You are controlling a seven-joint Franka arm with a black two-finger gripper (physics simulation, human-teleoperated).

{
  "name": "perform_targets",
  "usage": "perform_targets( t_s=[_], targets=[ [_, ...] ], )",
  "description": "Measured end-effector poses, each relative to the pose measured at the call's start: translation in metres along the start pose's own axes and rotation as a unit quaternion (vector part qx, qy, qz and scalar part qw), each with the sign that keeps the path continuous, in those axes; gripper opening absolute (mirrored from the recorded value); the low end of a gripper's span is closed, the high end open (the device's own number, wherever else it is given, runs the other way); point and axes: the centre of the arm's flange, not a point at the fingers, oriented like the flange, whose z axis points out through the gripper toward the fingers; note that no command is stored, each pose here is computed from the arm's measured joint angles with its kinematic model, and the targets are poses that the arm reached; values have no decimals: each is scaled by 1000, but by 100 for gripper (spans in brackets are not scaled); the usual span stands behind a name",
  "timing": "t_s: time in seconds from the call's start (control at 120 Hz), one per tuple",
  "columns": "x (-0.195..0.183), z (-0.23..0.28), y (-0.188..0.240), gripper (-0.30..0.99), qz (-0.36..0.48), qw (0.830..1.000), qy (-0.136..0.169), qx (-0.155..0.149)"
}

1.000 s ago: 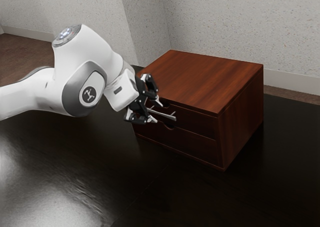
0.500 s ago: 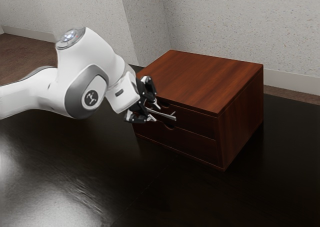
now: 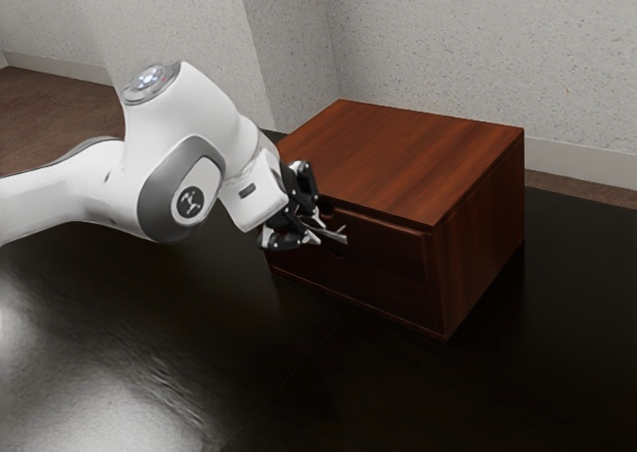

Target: Pull the drawer handle with one arm to open the drawer

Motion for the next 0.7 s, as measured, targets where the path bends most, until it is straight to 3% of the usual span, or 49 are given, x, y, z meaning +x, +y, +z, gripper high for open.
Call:
perform_targets(
  t_s=[0.7],
  targets=[
    [-10, -22, 35, 2, -5, 1000, -6, -3]
  ],
)
